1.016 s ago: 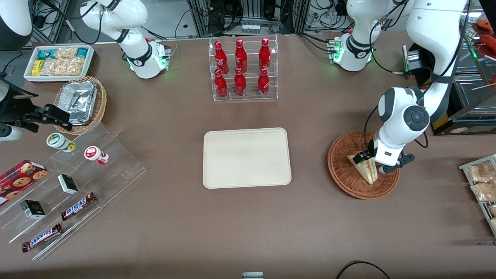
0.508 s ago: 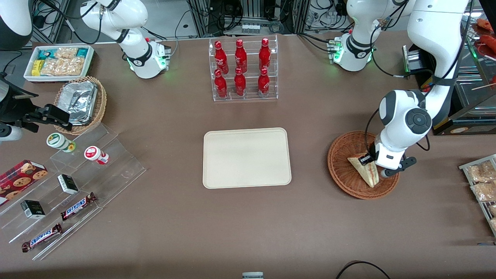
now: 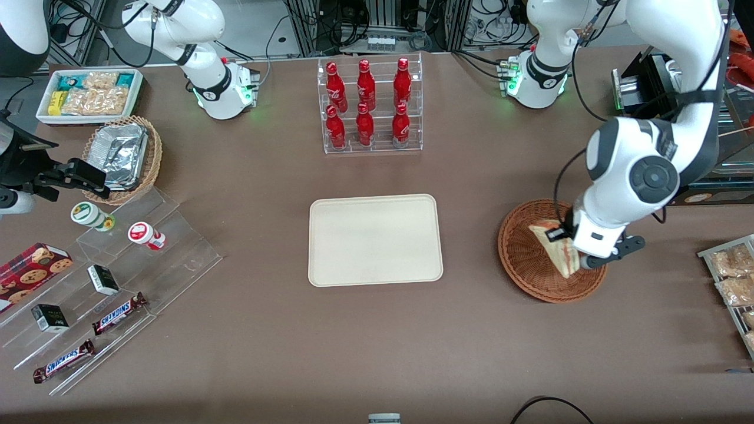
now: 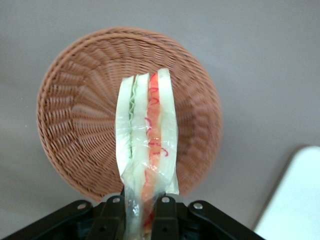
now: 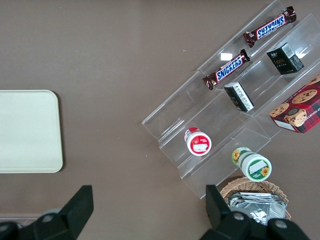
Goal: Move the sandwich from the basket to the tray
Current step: 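Lift the sandwich and carry it with the left gripper over the cream tray, then lower the sandwich onto the tray center and open the left gripper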
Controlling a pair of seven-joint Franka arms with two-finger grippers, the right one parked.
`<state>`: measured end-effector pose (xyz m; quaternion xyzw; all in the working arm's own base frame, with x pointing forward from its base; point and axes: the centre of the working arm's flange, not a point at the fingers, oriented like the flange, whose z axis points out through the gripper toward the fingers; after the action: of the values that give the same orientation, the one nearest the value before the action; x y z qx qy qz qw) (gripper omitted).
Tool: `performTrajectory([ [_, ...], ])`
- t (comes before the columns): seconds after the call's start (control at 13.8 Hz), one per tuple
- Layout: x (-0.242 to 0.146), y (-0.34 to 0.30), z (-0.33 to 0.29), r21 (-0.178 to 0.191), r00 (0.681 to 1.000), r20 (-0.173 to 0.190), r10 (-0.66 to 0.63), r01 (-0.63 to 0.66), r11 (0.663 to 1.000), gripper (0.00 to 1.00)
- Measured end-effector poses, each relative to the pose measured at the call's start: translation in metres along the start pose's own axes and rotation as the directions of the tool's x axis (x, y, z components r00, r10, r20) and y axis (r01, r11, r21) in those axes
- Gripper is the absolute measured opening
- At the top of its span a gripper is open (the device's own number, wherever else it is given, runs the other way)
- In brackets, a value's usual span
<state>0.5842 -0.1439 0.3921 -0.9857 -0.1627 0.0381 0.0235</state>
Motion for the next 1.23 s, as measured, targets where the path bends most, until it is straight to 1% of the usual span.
performTrajectory([
  [0.15,-0.025,0.048,-0.014,-0.002,0.998,-0.013,0.069,-0.069,0.998,0.18],
  [0.22,-0.04,0.072,-0.015,-0.002,0.994,-0.019,0.106,-0.106,0.994,0.15],
  [0.29,-0.054,0.095,-0.014,-0.002,0.99,-0.021,0.141,-0.141,0.99,0.15],
  [0.58,-0.109,0.184,0.006,0.002,0.958,-0.013,0.286,-0.286,0.958,0.15],
  [0.87,-0.139,0.255,0.055,0.011,0.942,0.021,0.335,-0.335,0.942,0.15],
  [0.94,-0.146,0.269,0.065,0.01,0.939,0.024,0.344,-0.344,0.939,0.15],
  [1.09,-0.159,0.292,0.076,-0.001,0.932,0.016,0.362,-0.362,0.932,0.15],
  [1.23,-0.17,0.309,0.084,-0.018,0.93,-0.001,0.367,-0.367,0.93,0.15],
])
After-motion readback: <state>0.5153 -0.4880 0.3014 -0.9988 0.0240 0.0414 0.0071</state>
